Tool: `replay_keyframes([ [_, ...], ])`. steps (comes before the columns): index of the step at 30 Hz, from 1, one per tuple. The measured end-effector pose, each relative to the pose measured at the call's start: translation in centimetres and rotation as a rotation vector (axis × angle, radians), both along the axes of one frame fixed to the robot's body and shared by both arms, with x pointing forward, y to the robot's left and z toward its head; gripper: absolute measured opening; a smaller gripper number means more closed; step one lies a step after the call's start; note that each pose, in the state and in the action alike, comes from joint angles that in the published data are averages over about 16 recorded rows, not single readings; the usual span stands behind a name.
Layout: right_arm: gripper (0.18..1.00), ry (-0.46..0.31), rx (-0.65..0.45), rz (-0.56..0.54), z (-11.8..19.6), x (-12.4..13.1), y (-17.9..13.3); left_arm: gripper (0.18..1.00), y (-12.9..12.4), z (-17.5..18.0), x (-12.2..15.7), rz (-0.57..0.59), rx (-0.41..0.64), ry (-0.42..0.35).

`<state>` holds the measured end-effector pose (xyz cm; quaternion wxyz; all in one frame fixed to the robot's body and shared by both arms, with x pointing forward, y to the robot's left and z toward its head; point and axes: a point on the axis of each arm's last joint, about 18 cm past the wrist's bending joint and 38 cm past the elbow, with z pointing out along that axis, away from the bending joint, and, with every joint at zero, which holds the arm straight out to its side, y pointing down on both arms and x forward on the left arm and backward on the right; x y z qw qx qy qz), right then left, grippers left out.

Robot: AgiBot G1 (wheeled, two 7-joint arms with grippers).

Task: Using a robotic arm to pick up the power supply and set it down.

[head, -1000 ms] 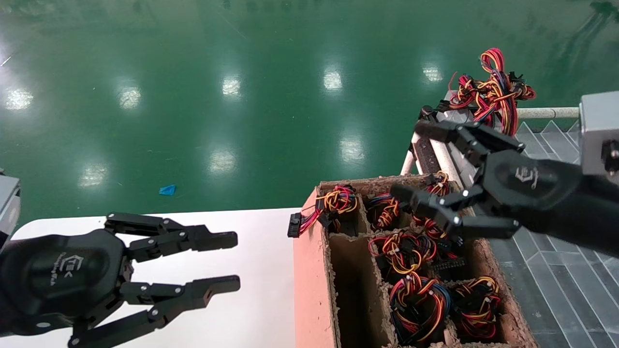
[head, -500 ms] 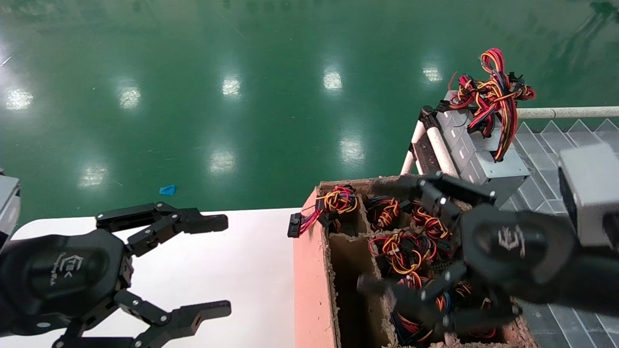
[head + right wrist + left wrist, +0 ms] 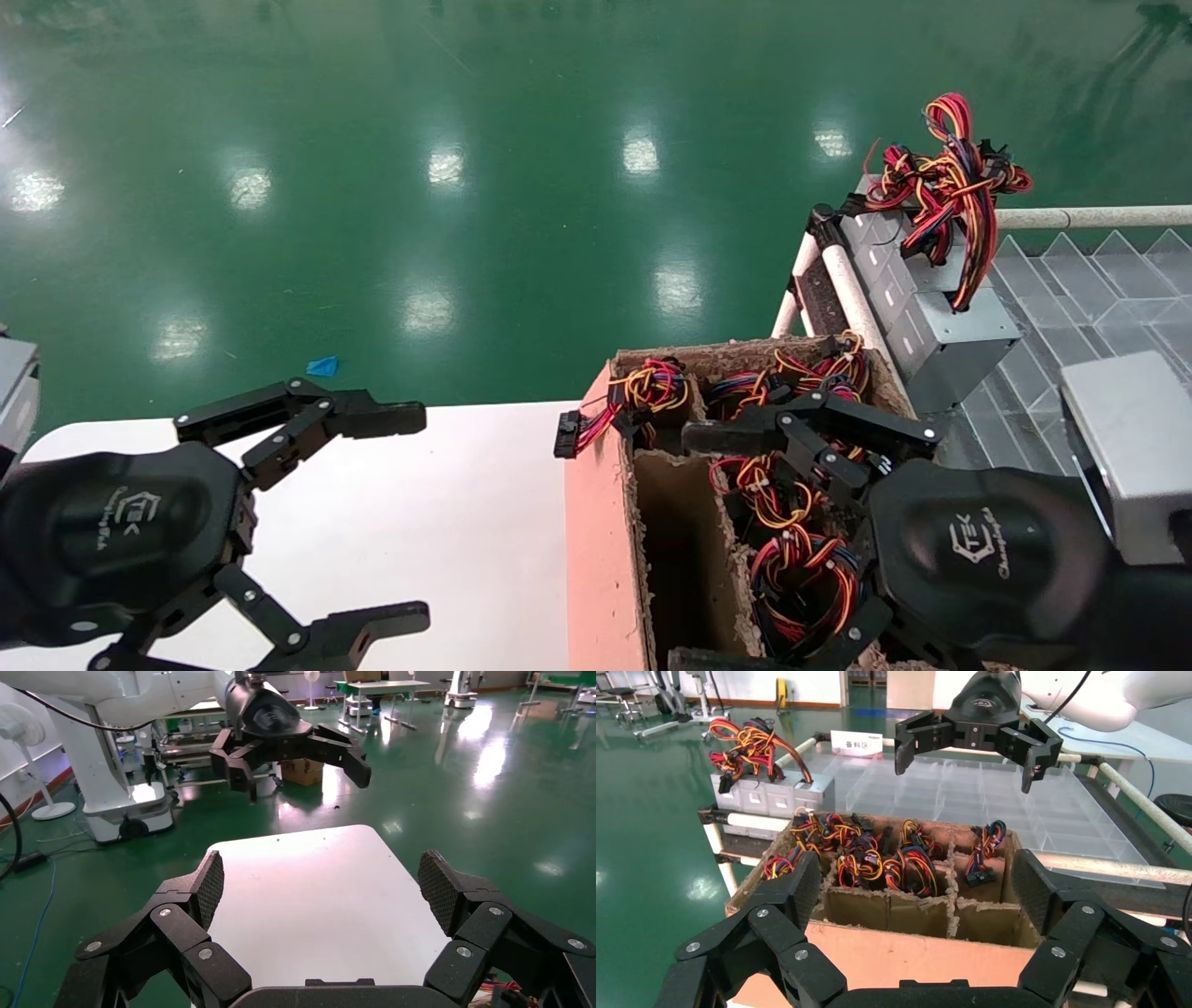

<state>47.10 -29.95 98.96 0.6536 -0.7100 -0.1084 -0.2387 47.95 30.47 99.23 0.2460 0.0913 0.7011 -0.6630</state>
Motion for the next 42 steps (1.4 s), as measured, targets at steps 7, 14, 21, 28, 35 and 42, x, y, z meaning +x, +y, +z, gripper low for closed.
replay_keyframes([
  [7,1.0,0.0,0.007,-0.007,0.09,0.19,-0.14,0.988,0.0,0.0,0.0,0.0,0.0,0.0],
  [14,1.0,0.0,0.012,-0.01,0.16,0.31,-0.22,1.001,0.0,0.0,0.0,0.0,0.0,0.0],
  [21,1.0,0.0,0.015,-0.012,0.21,0.37,-0.25,1.001,0.0,0.0,0.0,0.0,0.0,0.0],
  [28,1.0,0.0,0.017,-0.013,0.23,0.41,-0.27,1.001,0.0,0.0,0.0,0.0,0.0,0.0],
  [35,1.0,0.0,0.018,-0.013,0.24,0.43,-0.27,1.001,0.0,0.0,0.0,0.0,0.0,0.0],
  [42,1.0,0.0,0.019,-0.013,0.26,0.44,-0.28,1.001,0.0,0.0,0.0,0.0,0.0,0.0],
])
